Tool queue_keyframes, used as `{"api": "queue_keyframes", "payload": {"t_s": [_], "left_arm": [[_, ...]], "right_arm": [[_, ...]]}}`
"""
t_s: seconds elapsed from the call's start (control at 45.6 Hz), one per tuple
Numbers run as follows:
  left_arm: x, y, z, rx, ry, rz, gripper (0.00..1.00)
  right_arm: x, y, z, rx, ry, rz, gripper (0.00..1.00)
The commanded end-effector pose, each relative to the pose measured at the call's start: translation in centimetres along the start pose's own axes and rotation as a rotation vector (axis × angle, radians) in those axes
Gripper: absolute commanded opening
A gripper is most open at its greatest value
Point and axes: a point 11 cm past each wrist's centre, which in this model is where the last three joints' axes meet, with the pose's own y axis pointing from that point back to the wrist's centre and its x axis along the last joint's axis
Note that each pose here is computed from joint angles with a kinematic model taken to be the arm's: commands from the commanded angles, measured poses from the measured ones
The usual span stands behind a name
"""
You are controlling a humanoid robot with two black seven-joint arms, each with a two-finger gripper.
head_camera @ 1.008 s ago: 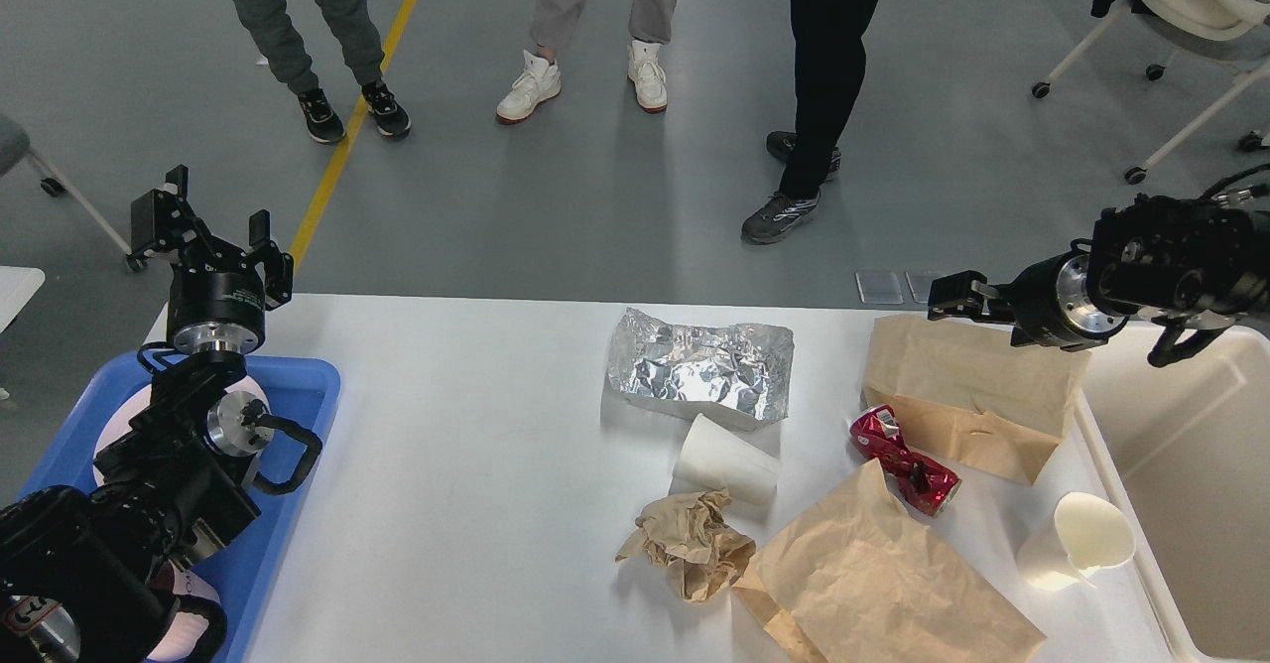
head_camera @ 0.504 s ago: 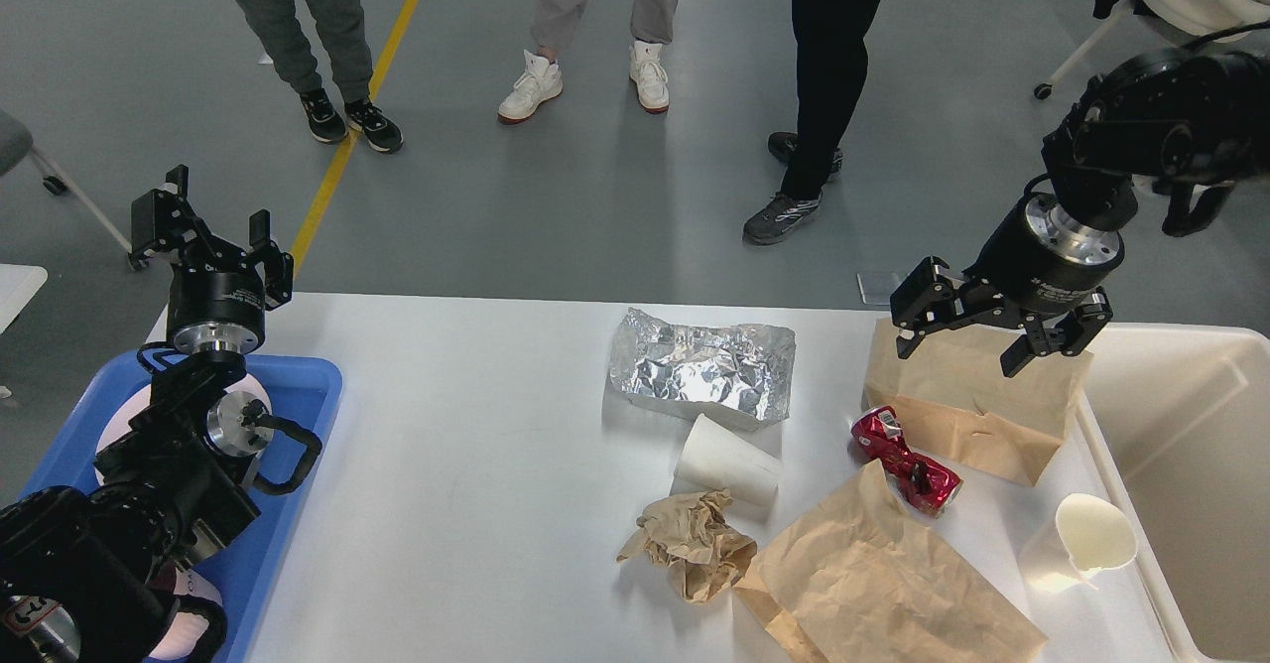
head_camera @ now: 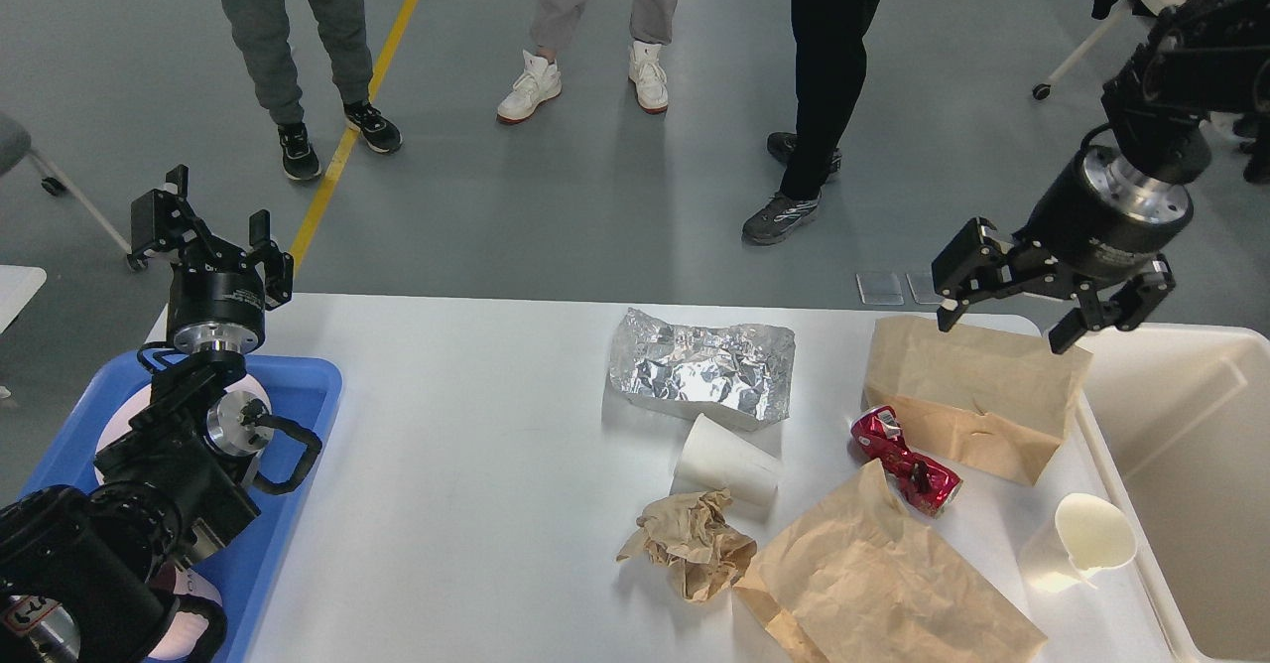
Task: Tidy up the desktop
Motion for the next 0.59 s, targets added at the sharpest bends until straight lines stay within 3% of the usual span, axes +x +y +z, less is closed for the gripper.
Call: {"api": "queue_keyframes", "payload": {"t_s": [0.0,0.219,0.57], "left_arm": [[0.0,0.0,0.0,0.000,0.000,0.000,0.96],[0.0,0.0,0.0,0.000,0.001,0.001,0.96],[0.0,0.0,0.0,0.000,0.000,0.000,0.96]], "right_arm": [[-0.4,-4.8,4.4,-0.011,-0.086,-0.015,1.00],[-2.0,-11.5,9.8,-0.065,-0.159,0.019,1.00],[-3.8,-16.6,11.5,-0.067,-0.182,0.053,1.00]]}}
